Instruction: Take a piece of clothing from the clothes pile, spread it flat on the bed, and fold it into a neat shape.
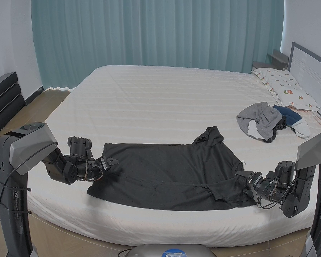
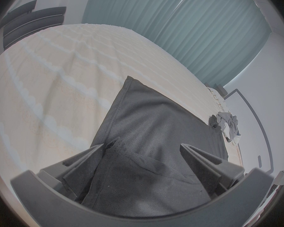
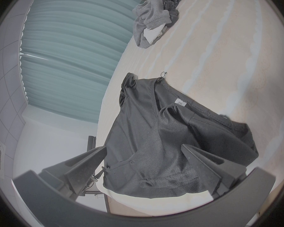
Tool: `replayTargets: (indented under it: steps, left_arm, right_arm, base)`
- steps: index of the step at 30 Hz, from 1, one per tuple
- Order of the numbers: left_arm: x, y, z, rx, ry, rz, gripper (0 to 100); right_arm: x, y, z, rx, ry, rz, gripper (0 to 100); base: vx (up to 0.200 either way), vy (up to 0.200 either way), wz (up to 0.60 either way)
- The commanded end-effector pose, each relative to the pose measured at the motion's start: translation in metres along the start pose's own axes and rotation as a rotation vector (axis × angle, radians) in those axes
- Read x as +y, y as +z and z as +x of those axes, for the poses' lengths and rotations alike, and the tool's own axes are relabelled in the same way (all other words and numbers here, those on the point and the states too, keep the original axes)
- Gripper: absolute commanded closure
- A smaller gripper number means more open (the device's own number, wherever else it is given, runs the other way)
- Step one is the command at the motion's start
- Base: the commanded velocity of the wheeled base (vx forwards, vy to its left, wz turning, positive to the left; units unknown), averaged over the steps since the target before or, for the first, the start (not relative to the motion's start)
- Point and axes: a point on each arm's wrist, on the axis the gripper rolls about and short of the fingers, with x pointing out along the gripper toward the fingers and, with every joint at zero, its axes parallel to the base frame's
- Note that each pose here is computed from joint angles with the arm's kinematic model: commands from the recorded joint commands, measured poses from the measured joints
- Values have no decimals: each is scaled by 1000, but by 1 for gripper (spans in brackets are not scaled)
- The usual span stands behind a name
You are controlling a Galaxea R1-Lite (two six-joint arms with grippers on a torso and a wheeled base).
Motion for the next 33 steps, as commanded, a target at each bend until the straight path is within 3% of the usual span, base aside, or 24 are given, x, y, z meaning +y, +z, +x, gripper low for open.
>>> replayTargets:
  steps: [1, 4, 5, 13, 23, 29, 33]
  left_arm:
    - [2, -1, 3, 4, 4, -1, 0]
    - [3, -1, 6, 1, 7, -1, 0]
    - [3, -1, 7, 1, 9, -1, 100]
    - [8, -6, 2, 14, 33, -8, 100]
    - [1, 8, -20, -44, 17, -116, 100]
    - [5, 8, -29, -47, 27, -131, 100]
    - [7, 6, -31, -39, 34, -134, 100]
  right_arm:
    - [1, 0, 0, -4, 9, -4, 0]
    - [1, 0, 0, -4, 9, -4, 0]
    - [1, 0, 0, -4, 9, -4, 0]
    - [3, 1, 0, -13, 10, -10, 0]
    - [23, 0, -9, -79, 28, -159, 0]
    - [26, 5, -6, -99, 43, -200, 0]
    - [28, 10, -5, -117, 46, -277, 0]
  base:
    - [0, 0, 0]
    - [0, 0, 0]
    - [0, 0, 0]
    - [0, 0, 0]
    - [0, 0, 0]
    - [0, 0, 0]
    - [0, 0, 0]
